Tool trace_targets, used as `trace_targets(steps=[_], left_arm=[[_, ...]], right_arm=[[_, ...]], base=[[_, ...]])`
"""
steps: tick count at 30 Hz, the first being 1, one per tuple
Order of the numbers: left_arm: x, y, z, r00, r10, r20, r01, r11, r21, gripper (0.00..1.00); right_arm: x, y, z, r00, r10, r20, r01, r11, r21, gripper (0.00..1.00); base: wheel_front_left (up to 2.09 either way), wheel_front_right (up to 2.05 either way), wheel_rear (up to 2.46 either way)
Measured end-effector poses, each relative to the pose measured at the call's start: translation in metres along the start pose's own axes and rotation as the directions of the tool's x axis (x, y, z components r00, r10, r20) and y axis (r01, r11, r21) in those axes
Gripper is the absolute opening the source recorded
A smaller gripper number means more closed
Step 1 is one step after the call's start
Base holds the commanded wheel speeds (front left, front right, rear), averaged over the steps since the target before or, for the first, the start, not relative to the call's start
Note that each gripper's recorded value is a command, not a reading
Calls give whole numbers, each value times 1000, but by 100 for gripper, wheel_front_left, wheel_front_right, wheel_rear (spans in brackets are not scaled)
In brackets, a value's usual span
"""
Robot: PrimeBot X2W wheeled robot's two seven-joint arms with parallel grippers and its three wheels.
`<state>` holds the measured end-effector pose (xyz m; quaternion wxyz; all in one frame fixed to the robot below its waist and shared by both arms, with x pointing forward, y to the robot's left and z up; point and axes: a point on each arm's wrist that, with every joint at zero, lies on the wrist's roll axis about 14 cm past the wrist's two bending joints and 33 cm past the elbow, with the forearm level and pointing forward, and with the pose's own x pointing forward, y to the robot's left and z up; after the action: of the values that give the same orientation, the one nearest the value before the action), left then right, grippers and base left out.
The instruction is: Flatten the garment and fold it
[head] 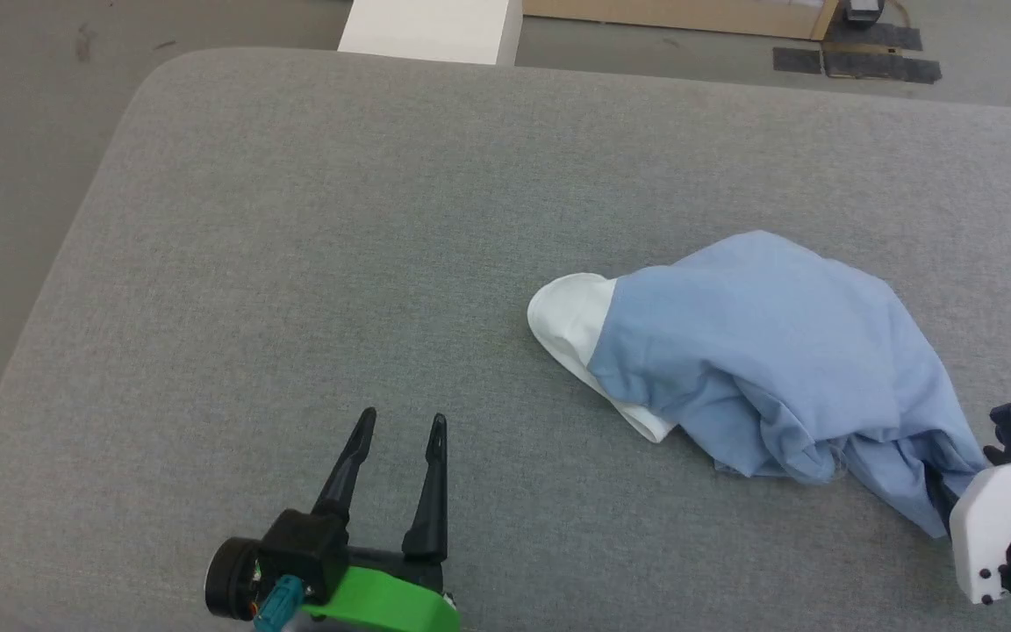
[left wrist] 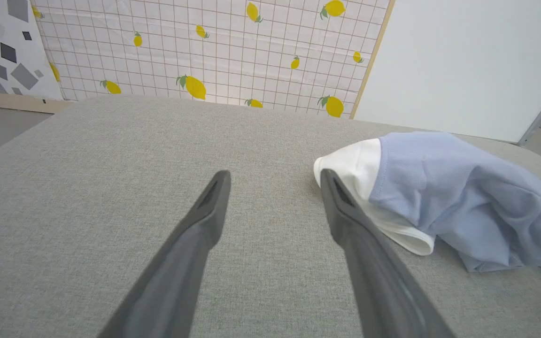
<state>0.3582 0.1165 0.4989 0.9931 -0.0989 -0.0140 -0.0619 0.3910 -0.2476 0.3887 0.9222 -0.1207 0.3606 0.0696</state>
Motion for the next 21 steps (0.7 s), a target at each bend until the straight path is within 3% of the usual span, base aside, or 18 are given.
trace_targets(steps=[1,2,3,4,5,8,12,16,21], left_arm=[[0,0,-1,1000,2,-2,-2,1000,-2,100],[0,1,-2,1000,4,-5,-4,1000,-2,100],[0,1,-3,1000,6,-8,-6,1000,-1,100],[0,1,-3,1000,6,-9,-6,1000,-1,100],[0,1,-3,1000,5,-9,-5,1000,-1,100],[-1,0,1,1000,2,4,-2,1000,-2,100],[-3,-2,9,1000,0,30,1,1000,-7,100],[-6,-6,17,998,-8,57,9,1000,-18,100],[-12,-2,23,997,10,74,-8,1000,-26,100]], right_arm=[[3,2,-2,1000,8,-7,-9,1000,-4,100],[6,4,-3,1000,14,-8,-14,1000,7,91],[8,4,-4,1000,16,-8,-16,1000,18,47],[9,5,-5,1000,19,-9,-19,999,28,14],[11,5,-4,1000,20,0,-20,999,47,0],[7,-10,3,998,-26,51,20,993,117,0],[-7,-45,31,984,-114,140,101,990,98,0],[-39,-93,96,923,-227,311,230,973,28,0],[-65,-92,185,840,-207,501,272,960,-59,0]], base=[[0,0,0],[0,0,0],[0,0,0],[0,0,0],[0,0,0],[0,0,0],[0,0,0],[0,0,0],[0,0,0]])
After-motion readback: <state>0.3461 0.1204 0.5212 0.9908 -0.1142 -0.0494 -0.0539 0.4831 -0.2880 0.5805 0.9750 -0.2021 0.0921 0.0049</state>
